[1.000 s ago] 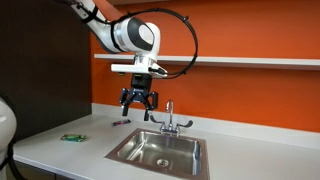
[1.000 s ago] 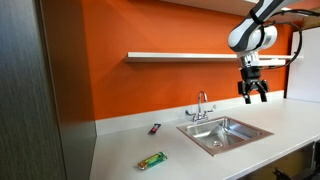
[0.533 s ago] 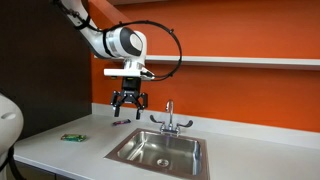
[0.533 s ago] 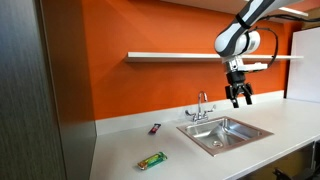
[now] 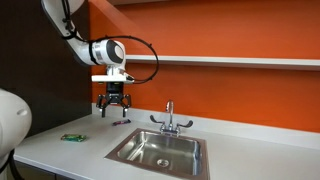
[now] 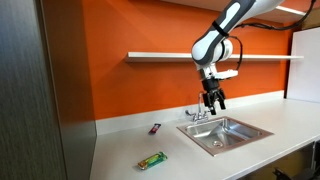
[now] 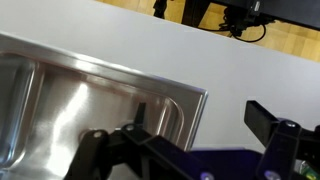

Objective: Put the green packet in the sink.

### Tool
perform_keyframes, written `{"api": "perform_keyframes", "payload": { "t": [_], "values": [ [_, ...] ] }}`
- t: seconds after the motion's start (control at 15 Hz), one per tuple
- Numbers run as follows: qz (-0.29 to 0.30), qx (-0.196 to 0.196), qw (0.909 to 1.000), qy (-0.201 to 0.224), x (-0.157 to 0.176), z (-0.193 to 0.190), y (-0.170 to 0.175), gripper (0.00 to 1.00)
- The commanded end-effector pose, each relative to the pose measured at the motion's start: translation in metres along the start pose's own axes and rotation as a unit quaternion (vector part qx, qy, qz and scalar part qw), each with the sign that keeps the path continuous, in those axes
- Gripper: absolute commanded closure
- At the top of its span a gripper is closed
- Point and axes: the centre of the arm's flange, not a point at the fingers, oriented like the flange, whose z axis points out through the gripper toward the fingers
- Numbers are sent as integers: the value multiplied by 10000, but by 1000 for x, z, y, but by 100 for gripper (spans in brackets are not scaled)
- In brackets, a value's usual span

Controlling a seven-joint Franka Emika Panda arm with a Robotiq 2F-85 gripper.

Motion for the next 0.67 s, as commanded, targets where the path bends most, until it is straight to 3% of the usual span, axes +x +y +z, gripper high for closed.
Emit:
{"api": "perform_keyframes", "payload": {
  "t": [0.0,0.6],
  "values": [
    [-556,-69,9984,88,41,-2,-24,0],
    [-1073,-2,9942,97,106,11,-94,0]
  ]
}}
